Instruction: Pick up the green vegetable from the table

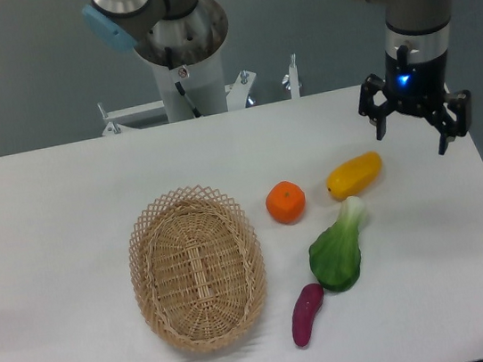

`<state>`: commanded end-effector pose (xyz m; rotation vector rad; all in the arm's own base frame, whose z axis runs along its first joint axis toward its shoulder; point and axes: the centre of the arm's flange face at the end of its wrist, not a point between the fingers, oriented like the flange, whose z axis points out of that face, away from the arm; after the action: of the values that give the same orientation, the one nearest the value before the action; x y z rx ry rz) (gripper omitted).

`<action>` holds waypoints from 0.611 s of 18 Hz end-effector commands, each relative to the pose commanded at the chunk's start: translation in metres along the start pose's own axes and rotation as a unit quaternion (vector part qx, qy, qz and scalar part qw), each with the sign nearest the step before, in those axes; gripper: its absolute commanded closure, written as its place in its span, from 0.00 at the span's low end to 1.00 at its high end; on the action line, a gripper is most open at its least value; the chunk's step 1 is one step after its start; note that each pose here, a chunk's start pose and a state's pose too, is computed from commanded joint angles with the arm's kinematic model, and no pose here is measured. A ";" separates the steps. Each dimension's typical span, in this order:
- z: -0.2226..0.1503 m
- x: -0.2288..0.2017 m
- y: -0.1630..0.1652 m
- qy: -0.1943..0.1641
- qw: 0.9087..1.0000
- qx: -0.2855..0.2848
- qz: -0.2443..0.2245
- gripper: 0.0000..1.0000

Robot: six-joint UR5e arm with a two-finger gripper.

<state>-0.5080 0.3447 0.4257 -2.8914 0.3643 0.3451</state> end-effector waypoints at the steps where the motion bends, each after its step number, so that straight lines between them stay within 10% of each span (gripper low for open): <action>1: 0.001 0.000 0.000 0.000 1.000 0.001 0.000 0.00; 11: 0.004 0.001 0.001 0.006 1.000 0.004 -0.008 0.00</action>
<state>-0.5080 0.3448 0.4213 -2.8872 0.3423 0.3232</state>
